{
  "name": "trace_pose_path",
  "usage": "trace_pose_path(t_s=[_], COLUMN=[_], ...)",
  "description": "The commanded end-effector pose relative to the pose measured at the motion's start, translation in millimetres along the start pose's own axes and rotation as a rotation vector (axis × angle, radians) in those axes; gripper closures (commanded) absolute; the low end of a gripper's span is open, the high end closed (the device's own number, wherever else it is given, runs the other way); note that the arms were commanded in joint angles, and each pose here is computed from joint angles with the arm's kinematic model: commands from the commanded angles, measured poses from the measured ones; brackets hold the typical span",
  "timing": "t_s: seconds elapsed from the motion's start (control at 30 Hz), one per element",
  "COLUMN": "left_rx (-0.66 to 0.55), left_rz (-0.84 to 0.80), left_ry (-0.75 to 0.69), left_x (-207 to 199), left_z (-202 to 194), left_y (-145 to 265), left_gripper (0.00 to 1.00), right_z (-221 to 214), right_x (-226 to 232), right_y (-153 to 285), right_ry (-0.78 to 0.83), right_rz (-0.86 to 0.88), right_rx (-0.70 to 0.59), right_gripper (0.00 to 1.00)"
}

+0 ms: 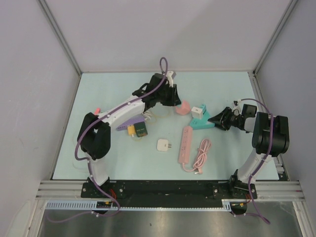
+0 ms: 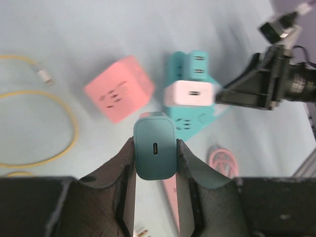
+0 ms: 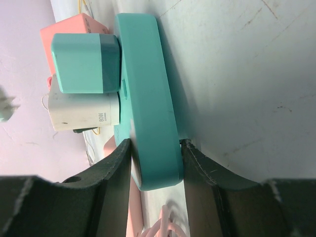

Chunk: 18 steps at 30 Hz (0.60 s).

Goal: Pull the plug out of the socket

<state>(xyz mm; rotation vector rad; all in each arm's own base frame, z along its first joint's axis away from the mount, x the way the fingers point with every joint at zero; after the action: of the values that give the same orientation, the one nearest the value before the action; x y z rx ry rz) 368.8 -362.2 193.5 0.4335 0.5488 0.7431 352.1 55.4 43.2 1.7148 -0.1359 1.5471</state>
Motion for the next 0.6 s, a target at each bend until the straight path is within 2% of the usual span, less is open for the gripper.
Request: trace_pose_path(t_s=[0.0, 0.4, 0.57], left_rx=[-0.022, 0.133, 0.168], left_rz=[-0.019, -0.07, -0.079], left_ry=[0.043, 0.093, 0.107], left_x=[9.7, 25.7, 28.0], left_z=[-5.2, -85.0, -101.4], left_y=[15.9, -2.7, -8.3], left_gripper=[1.0, 0.96, 0.85], right_z=[-1.2, -1.1, -1.1], right_x=[-52.8, -52.7, -52.5], right_y=[-5.2, -6.2, -6.2], right_ry=[-0.03, -0.028, -0.029], right_rz=[-0.228, -0.229, -0.23], right_rx=[-0.055, -0.053, -0.052], right_gripper=[0.81, 0.79, 0.78])
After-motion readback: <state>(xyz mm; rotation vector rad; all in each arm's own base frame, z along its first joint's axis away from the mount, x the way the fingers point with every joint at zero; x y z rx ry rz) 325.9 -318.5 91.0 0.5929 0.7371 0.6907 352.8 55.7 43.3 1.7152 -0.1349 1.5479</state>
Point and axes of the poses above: each gripper's point midway between its finger pads, its own y axis back along the fingers, its own x axis along the line the jaws close on, z = x × y, the point moved 2 cm from there along y, back along the fingers, and after that the axes turned 11 degrees about -y, right-handed, at the moved point
